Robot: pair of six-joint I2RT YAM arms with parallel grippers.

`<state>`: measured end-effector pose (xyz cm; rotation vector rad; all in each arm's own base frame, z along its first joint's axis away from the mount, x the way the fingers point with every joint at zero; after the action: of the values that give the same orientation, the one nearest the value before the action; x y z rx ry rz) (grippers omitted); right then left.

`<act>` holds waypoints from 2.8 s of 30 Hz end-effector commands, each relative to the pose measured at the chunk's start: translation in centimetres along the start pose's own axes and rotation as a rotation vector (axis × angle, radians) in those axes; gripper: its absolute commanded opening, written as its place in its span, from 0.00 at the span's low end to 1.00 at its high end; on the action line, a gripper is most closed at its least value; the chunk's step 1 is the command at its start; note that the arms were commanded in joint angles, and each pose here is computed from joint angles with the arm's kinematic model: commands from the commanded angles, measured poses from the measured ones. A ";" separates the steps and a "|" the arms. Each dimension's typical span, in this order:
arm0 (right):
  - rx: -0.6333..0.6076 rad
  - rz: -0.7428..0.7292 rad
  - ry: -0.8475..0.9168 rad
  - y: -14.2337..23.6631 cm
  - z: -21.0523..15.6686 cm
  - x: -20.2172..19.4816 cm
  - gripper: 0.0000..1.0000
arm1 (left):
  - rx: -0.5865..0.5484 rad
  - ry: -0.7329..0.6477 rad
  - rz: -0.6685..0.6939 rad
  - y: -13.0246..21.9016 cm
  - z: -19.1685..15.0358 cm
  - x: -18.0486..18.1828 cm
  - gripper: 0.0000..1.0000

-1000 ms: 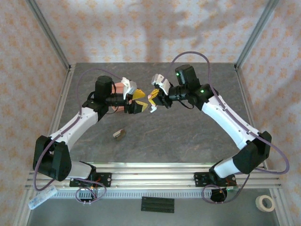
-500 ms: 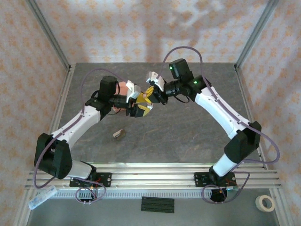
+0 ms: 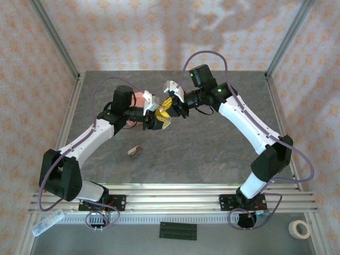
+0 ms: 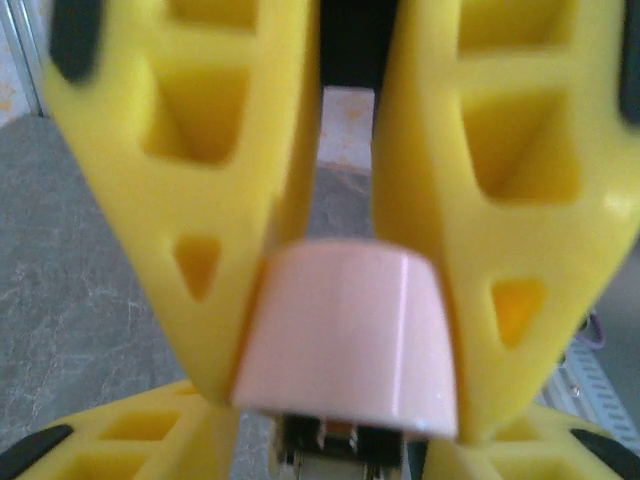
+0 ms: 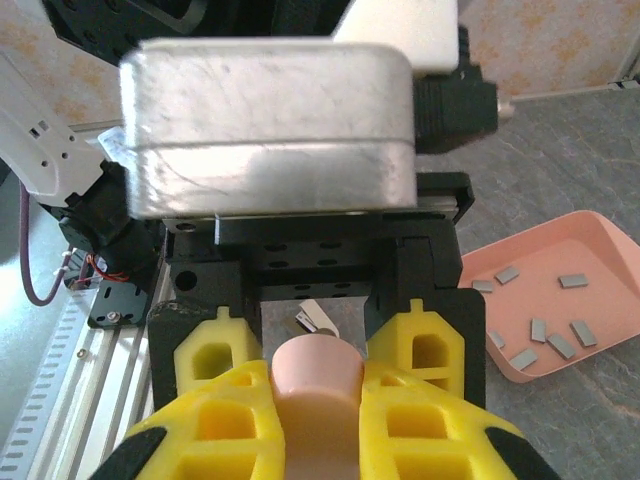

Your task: Load the staples into the stapler

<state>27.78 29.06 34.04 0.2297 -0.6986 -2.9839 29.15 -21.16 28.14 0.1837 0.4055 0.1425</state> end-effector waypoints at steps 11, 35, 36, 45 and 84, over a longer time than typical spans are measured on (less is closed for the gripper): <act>-0.045 -0.032 0.042 1.7 1.3 -0.3 0.05 | -0.108 -0.014 -0.016 -0.8 1.4 0.1 0.20; -0.042 -0.869 -0.863 5.9 -8.4 -5.5 0.51 | -0.011 0.430 0.657 -2.2 -1.9 6.7 0.00; -0.026 -0.912 -0.922 6.1 -9.5 -5.4 0.51 | -0.007 0.449 0.701 -2.4 -2.3 6.8 0.00; 0.029 -1.194 -1.279 6.7 -18.0 -2.2 0.47 | 0.057 0.754 0.989 -5.1 -7.5 7.6 0.00; 0.123 -1.286 -1.412 6.4 -22.8 0.8 0.48 | 0.289 0.998 1.311 -12.1 -12.9 14.3 0.04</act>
<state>30.22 13.45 15.56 -2.5043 -1.0385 -3.6409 38.06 -28.33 8.46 0.6578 1.2334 1.4971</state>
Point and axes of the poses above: each hand's point on the last joint's axis, 136 mm out from that joint toward the fingers, its own y axis back along the fingers, its own x axis along the line the jaws close on, z = x × y, the point moved 5 cm from there along y, back along the fingers, and after that the axes turned 14 degrees about y, right-handed, at the moved point
